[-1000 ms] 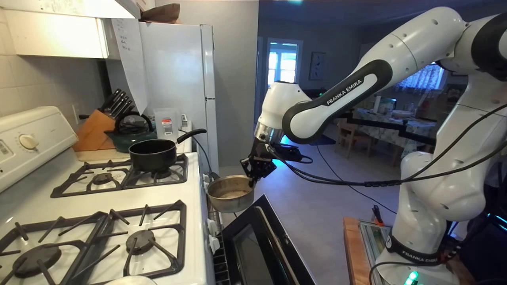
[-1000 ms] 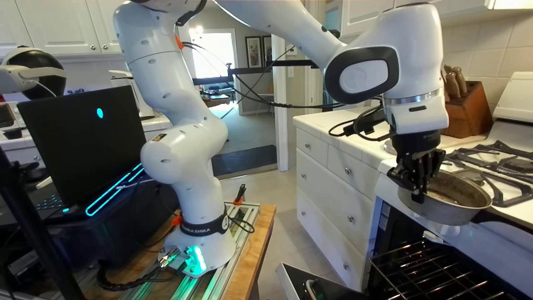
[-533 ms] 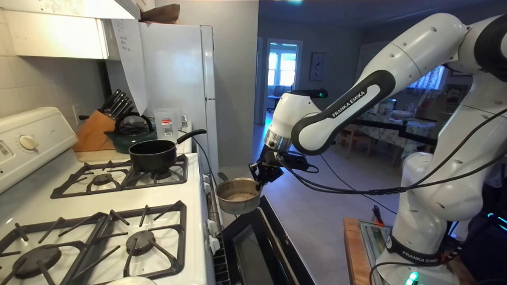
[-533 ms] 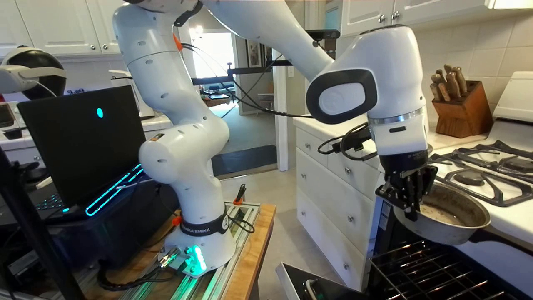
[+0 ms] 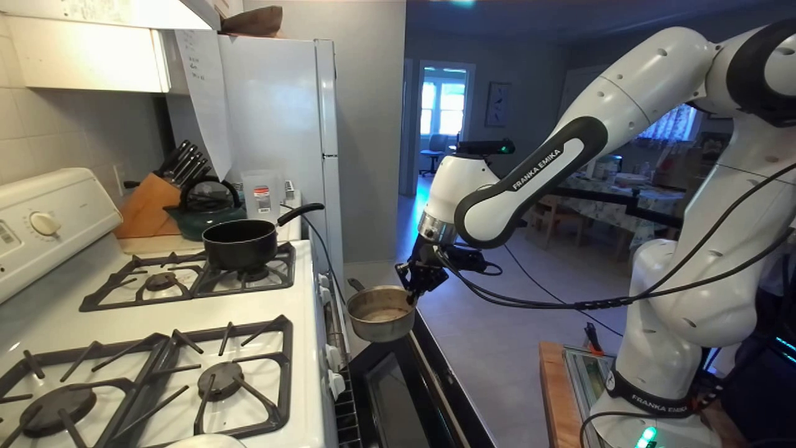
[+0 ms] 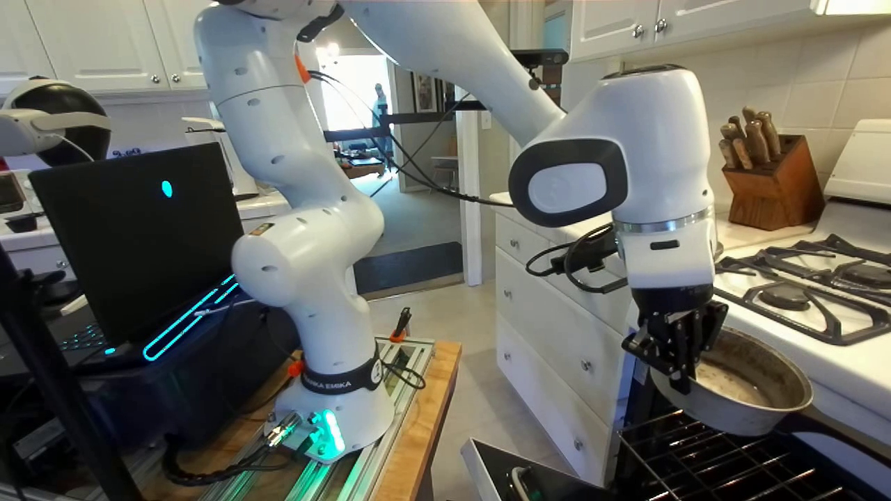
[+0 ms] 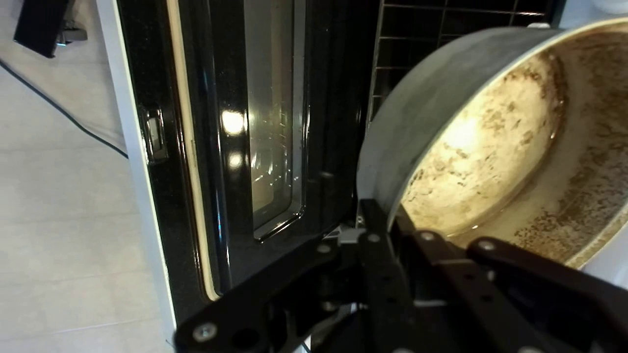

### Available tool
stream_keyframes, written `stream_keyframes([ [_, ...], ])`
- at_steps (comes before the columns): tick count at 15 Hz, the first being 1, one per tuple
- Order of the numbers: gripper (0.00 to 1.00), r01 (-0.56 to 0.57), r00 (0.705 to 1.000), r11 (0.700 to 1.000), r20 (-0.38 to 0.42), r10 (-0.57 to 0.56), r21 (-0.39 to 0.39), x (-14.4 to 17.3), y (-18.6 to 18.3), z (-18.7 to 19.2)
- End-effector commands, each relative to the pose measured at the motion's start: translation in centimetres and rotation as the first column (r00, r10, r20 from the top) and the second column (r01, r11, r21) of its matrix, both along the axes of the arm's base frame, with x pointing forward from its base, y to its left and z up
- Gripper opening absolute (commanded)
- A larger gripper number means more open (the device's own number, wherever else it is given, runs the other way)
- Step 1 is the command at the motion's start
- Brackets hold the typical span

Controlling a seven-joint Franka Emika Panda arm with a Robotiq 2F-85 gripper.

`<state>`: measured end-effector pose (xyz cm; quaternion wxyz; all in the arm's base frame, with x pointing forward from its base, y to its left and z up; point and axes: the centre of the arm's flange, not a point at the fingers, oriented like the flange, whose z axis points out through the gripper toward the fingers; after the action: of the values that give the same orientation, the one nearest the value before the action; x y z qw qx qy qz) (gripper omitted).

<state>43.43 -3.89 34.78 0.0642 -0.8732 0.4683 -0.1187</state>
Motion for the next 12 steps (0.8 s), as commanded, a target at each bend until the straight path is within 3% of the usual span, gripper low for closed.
stream_keyframes([
  [1,0.02,-0.005,1.0,1.0,-0.008,0.005,-0.013,1.9,-1.2,-1.0],
  [12,0.02,-0.034,0.996,0.998,-0.083,0.03,-0.047,6.0,-2.5,-5.0],
])
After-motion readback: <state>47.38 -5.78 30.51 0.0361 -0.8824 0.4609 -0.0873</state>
